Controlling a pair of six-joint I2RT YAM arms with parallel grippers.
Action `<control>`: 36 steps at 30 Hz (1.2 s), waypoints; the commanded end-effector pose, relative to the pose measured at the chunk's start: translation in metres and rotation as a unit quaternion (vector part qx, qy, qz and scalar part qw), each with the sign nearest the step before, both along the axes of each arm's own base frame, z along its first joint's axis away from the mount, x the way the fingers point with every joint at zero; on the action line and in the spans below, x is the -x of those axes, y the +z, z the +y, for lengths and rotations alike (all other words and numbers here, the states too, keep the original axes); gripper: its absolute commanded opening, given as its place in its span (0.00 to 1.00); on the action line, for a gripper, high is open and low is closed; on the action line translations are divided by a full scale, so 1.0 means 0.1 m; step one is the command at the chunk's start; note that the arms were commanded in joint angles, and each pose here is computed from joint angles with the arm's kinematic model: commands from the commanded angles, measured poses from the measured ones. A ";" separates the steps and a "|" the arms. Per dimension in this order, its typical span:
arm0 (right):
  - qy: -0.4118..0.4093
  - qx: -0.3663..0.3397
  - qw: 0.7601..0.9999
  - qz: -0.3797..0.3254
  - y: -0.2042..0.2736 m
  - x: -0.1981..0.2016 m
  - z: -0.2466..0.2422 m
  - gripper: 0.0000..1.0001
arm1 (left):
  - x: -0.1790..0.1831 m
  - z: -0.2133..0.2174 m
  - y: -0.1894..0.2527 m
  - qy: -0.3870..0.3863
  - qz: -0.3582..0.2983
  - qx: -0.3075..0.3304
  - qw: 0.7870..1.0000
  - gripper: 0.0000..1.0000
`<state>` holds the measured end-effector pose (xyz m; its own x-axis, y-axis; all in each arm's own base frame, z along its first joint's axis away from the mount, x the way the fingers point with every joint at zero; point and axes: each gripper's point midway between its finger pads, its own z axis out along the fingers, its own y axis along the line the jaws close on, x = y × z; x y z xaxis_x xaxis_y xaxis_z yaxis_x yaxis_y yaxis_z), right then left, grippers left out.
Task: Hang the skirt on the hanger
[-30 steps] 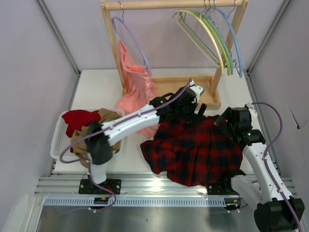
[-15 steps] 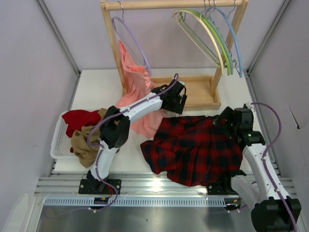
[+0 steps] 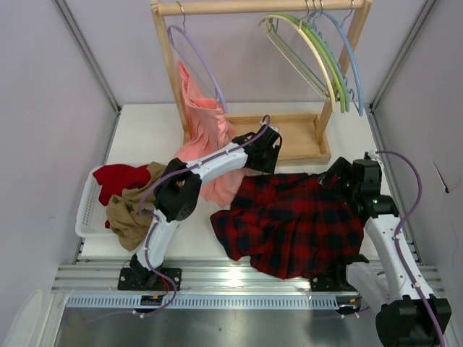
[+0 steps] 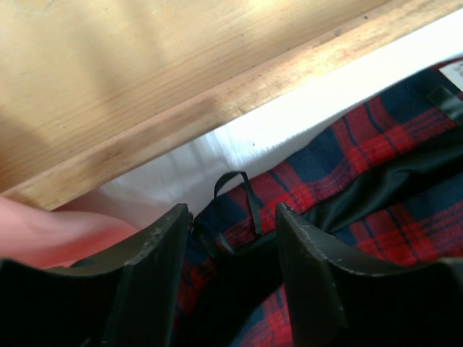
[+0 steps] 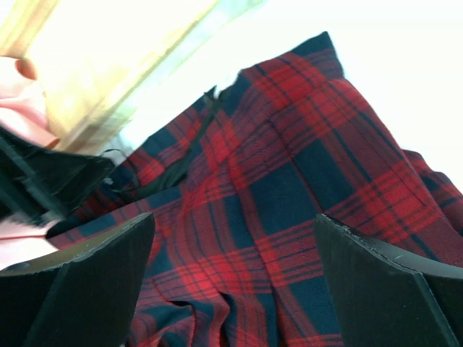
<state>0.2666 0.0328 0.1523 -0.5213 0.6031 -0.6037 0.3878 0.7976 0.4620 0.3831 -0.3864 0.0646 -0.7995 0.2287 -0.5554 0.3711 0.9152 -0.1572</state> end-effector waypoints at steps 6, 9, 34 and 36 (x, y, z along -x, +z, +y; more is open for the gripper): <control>0.020 0.007 0.999 -0.046 0.40 -0.09 0.02 0.99 | -0.13 -0.03 -0.16 0.025 -0.012 -0.001 1.000 0.49; 0.021 0.008 0.998 -0.052 0.46 -0.10 0.02 0.99 | -0.12 -0.02 -0.18 0.028 -0.009 -0.002 1.000 0.37; 0.174 0.055 0.939 -0.290 1.54 0.32 0.35 0.97 | 0.39 0.45 2.36 0.032 -0.210 0.157 0.964 0.00; 0.187 0.060 0.929 -0.312 1.74 0.34 0.38 0.97 | 0.41 0.50 2.55 0.038 -0.231 0.157 0.959 0.00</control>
<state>0.2342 0.0600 0.2746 -0.3180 0.4180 -0.8509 -0.0889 0.8804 0.4658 0.3434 -0.3440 0.2811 -0.5500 -0.0105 -0.8351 0.4019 0.8732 -0.2757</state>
